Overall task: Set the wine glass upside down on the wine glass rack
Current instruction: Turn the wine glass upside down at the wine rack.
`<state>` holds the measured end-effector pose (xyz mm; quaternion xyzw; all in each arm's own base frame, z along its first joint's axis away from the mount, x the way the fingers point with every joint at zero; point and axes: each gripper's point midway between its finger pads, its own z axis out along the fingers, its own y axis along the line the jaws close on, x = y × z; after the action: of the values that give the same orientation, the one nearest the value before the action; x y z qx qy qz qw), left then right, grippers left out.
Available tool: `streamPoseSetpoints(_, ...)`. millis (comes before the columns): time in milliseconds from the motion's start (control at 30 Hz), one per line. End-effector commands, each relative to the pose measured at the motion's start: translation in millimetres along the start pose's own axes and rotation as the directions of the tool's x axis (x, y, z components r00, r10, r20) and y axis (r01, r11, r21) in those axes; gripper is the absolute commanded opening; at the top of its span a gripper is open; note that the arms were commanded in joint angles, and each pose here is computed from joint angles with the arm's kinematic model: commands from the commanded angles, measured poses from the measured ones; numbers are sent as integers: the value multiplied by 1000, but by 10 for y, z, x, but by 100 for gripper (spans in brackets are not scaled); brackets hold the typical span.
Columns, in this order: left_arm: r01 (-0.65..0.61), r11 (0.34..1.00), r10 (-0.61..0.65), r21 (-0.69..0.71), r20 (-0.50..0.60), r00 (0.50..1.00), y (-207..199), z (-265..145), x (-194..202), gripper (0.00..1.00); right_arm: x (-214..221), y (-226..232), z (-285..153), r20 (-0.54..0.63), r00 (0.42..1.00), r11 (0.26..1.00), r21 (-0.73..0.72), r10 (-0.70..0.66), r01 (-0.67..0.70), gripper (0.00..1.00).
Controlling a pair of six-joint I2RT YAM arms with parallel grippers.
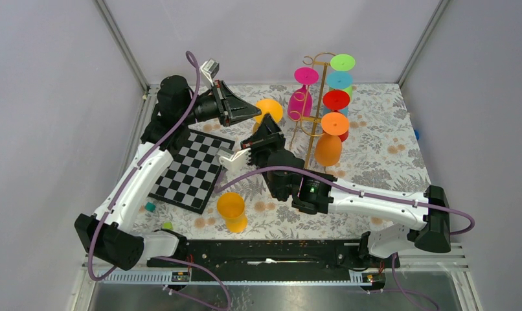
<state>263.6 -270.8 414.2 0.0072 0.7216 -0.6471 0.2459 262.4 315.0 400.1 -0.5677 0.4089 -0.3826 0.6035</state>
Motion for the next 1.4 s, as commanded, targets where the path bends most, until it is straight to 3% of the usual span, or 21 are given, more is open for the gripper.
streamPoseSetpoints(0, -91, 994, 92, 58, -14, 996, -186, -20, 20, 0, 66, -302, -84, 3, 996, 993, 78, 93, -92, 4)
streamPoseSetpoints(133, -111, 993, 110, 42, 15, 994, -146, -17, -21, 0, 75, -293, -93, 2, 996, 993, 74, 91, -91, 36)
streamPoseSetpoints(233, -125, 992, 124, 16, 43, 991, -87, -12, -58, 0, 76, -251, -92, 1, 997, 995, 62, 81, -81, 77)
streamPoseSetpoints(333, -139, 990, 140, -13, 66, 988, -29, -11, -93, 0, 82, -230, -95, 0, 997, 995, 57, 77, -77, 99)
streamPoseSetpoints(700, -222, 960, 247, -171, 138, 959, 177, -114, -221, 0, 52, -108, -103, 33, 995, 996, 8, 91, -92, 100)
streamPoseSetpoints(1067, -359, 833, 450, -420, 138, 882, 464, -383, -377, 0, -38, 79, -74, 98, 984, 982, -128, 152, -139, 99)
streamPoseSetpoints(1367, -408, 758, 525, -509, 106, 844, 642, -510, -402, 0, -110, 6, -112, 111, 927, 903, -291, 359, -315, 99)
